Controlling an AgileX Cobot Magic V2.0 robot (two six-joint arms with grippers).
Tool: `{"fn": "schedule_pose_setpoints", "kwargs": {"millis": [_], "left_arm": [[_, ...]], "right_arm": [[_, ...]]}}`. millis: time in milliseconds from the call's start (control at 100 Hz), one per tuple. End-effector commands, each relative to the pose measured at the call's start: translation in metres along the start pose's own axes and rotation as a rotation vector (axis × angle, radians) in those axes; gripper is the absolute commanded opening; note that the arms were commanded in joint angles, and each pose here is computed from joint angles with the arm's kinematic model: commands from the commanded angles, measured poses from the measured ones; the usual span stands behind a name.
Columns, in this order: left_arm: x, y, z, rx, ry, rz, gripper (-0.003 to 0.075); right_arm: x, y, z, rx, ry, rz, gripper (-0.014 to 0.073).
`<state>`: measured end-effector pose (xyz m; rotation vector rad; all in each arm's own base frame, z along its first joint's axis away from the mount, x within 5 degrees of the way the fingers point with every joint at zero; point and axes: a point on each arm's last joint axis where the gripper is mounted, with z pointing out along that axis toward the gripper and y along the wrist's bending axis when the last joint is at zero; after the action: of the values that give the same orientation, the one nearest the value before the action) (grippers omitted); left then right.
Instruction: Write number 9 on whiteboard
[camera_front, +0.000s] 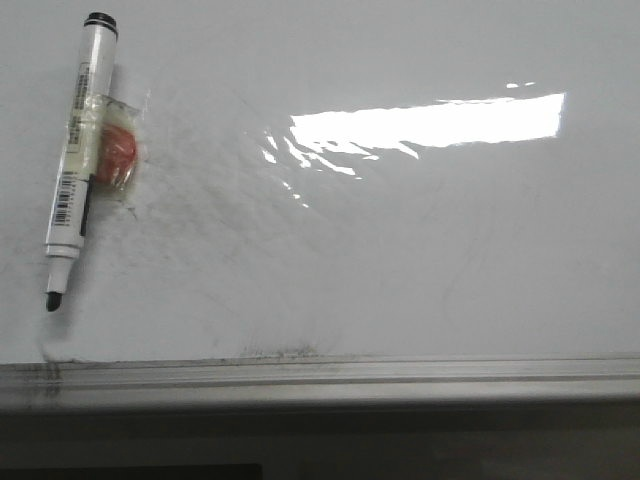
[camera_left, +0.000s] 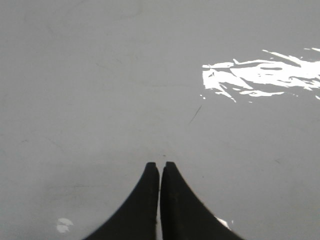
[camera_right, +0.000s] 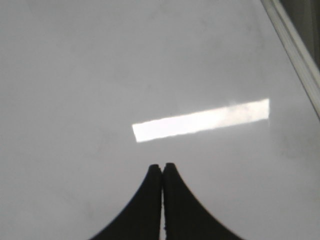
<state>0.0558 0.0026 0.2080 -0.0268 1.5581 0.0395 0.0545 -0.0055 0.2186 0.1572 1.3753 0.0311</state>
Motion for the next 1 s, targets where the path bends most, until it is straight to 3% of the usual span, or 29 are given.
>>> {"fn": "schedule_pose_setpoints", "kwargs": {"millis": [0, 160, 350, 590, 720, 920, 990], "left_arm": [[0.005, -0.001, -0.001, 0.006, -0.067, -0.021, -0.0020], [0.005, -0.001, -0.001, 0.011, -0.067, -0.145, -0.0020], [-0.010, -0.001, -0.003, 0.016, -0.085, -0.146, -0.0021], [-0.061, 0.000, 0.000, 0.014, -0.069, -0.102, -0.0020], [-0.070, -0.001, 0.007, 0.013, -0.018, -0.101, -0.0020], [-0.066, -0.001, 0.014, 0.010, 0.073, -0.101, -0.0014], [-0.067, -0.001, 0.015, 0.010, 0.064, -0.101, 0.0045]], "right_arm": [[0.003, 0.000, -0.002, -0.002, 0.001, -0.007, -0.0064], [0.005, 0.000, -0.002, 0.000, 0.027, -0.005, -0.0064], [-0.011, 0.003, -0.002, -0.006, 0.106, 0.027, -0.0064], [-0.031, 0.009, 0.010, -0.011, 0.331, 0.041, -0.0063], [-0.041, 0.012, 0.019, -0.007, 0.443, 0.040, -0.0063], [-0.045, 0.013, 0.022, -0.024, 0.426, 0.044, -0.0063], [-0.047, 0.013, 0.023, -0.024, 0.404, 0.045, -0.0063]]}}
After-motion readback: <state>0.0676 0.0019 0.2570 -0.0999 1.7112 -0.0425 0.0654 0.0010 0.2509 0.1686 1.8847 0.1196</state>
